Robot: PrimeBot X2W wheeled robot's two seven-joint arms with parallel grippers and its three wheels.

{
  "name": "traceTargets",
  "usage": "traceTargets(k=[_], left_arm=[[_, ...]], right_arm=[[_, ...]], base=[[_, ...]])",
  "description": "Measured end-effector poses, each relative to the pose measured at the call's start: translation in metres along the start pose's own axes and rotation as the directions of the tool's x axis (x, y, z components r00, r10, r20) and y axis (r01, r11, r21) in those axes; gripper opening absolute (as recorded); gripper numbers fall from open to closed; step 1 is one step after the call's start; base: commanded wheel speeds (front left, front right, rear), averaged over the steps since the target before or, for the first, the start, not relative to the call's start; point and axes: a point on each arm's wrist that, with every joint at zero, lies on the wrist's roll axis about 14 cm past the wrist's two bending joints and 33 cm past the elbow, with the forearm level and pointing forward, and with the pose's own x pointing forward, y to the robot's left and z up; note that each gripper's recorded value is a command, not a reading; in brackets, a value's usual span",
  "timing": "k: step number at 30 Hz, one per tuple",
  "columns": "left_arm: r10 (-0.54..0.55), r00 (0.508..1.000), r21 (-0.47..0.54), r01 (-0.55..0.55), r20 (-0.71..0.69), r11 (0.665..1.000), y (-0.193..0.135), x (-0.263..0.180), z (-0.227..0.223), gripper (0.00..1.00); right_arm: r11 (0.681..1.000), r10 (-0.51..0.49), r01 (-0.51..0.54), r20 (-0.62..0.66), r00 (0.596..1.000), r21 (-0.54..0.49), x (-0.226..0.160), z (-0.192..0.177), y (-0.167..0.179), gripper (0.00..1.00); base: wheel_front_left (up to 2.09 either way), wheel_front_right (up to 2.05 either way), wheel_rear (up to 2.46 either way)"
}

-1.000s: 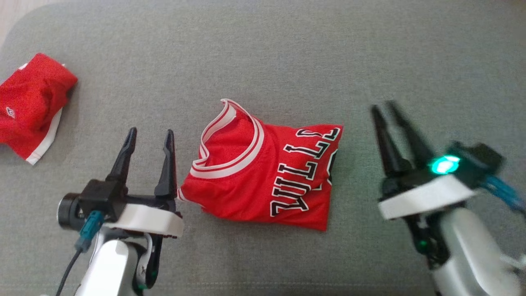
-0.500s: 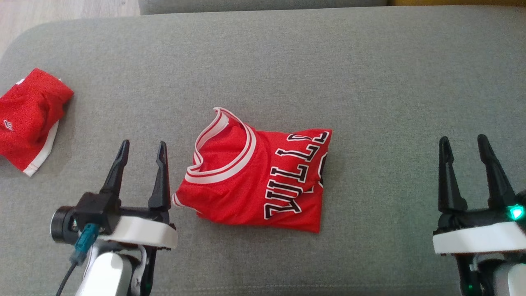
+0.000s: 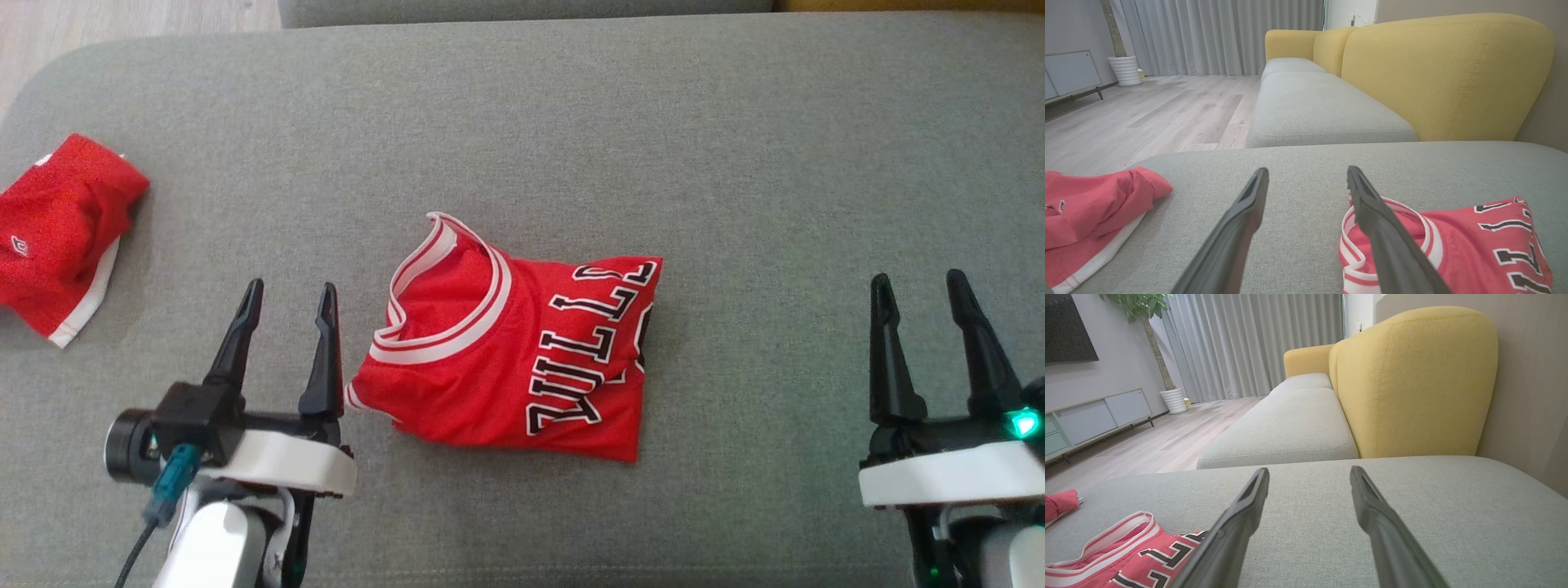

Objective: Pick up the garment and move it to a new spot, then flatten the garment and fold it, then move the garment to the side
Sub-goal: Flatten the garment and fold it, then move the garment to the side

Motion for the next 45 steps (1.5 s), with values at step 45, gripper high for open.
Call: traceTargets(k=[45], left_arm=[[0.016,1.000,0.019,-0.016,0.006,1.000,0.002,-0.037,0.008,1.00]], right_arm=[[1.000,0.023,-0.023,-0.037,0.999,-0.010,-0.034,0.003,0.012,1.00]], base=[[0.00,0.00,0.00]])
